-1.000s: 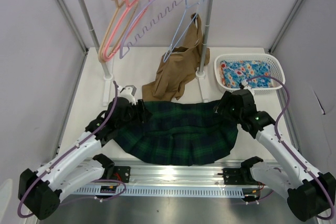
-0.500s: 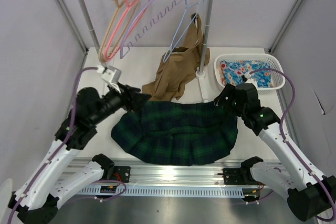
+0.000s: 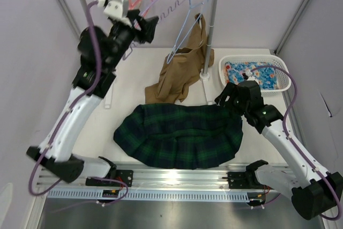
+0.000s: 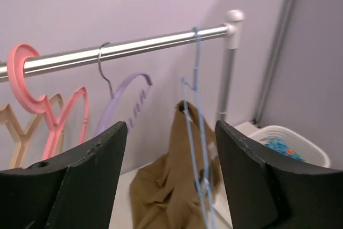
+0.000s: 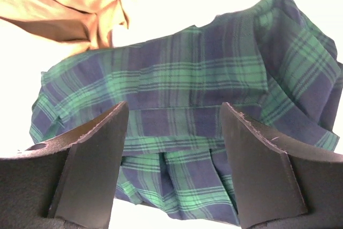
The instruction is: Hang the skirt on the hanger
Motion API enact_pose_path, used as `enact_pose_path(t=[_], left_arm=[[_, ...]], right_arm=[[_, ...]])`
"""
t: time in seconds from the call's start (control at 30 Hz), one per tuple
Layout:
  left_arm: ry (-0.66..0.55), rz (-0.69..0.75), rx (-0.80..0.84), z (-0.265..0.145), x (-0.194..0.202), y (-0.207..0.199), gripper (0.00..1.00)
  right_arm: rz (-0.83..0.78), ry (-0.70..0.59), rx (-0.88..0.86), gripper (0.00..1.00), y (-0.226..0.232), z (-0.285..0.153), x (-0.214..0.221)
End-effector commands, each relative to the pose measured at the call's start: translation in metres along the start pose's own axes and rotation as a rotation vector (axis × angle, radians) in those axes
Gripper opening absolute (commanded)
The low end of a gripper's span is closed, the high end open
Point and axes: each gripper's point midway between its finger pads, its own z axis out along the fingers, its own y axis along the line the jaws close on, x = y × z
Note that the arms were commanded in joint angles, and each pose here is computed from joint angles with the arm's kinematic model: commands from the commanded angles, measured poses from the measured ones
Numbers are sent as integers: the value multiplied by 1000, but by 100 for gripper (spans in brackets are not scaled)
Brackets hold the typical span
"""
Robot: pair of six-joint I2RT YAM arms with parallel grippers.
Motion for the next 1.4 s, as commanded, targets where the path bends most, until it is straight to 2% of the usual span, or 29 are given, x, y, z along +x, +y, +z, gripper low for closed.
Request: enact_pose_path(t=[0.0, 0.1, 0.3, 0.67, 0.97, 1.17, 1.37], left_arm=[[0, 86, -40, 34, 1, 33, 72], [24, 90, -26, 59, 12, 45, 72], [45, 107, 4, 83, 23, 62, 72], [140, 88, 45, 95, 71, 77, 72], [157, 63, 72, 101, 91, 83, 69], [180, 55, 72, 104, 104, 86, 61], [173, 59, 59, 104, 100, 88, 51]], right_arm=[[-24, -56, -83, 75, 27, -6, -26], [-41, -52, -84, 75, 28, -4, -29], [-35, -51, -107, 75, 29, -1, -27], [-28, -52, -107, 75, 23, 6, -27], [-24, -36, -116, 75, 20, 9, -24], [-19, -32, -110, 75, 15, 11, -23], [-16, -28, -108, 75, 13, 13, -23]])
